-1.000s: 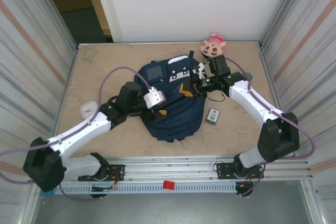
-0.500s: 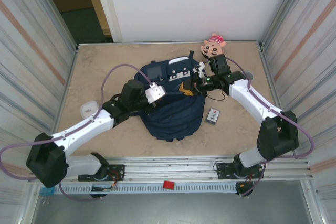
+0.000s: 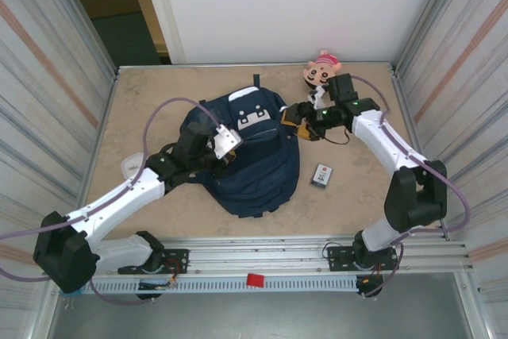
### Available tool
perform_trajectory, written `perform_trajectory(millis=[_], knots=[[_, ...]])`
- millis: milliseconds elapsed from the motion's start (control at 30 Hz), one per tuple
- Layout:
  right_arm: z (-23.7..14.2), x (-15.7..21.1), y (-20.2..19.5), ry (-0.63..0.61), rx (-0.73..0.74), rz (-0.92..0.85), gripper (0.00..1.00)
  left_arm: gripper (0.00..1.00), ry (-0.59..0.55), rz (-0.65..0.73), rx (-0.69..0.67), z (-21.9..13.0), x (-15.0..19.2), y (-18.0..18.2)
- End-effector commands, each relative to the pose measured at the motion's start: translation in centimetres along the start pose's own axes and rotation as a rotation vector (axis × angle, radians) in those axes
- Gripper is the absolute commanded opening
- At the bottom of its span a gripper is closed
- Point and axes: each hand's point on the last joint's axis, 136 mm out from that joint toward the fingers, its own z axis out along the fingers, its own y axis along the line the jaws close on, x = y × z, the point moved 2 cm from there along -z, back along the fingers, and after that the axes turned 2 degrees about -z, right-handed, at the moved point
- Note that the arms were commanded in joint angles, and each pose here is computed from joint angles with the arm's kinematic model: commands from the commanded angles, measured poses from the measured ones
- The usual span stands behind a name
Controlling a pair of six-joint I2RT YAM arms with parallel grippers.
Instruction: Pack the student bag
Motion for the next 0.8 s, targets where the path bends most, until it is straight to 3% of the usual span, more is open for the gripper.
perform_trajectory(millis=[0, 100, 200, 433, 767], knots=[[-4.0, 1.6, -4.9, -0.066, 0.338, -0.021, 0.74, 0.00, -0.079, -0.092, -0.001, -1.4, -3.0, 0.9], [-4.9, 3.8, -9.8, -0.034, 0.535, 0.050, 0.78, 0.00, -0.094, -0.109, 0.007, -1.5, -3.8, 1.2], [-4.2, 6.2, -13.4, 0.031, 0.641, 0.111, 0.81, 0.00, -0.113, -0.111, 0.010, -1.7, -4.6, 1.4], [-0.8, 7.7, -17.1, 0.096, 0.686, 0.156, 0.85, 0.00, -0.124, -0.119, 0.010, -1.6, -4.9, 1.6], [3.4, 7.7, -18.9, 0.181, 0.741, 0.131, 0.82, 0.00, -0.138, -0.139, 0.022, -1.6, -5.1, 1.5]])
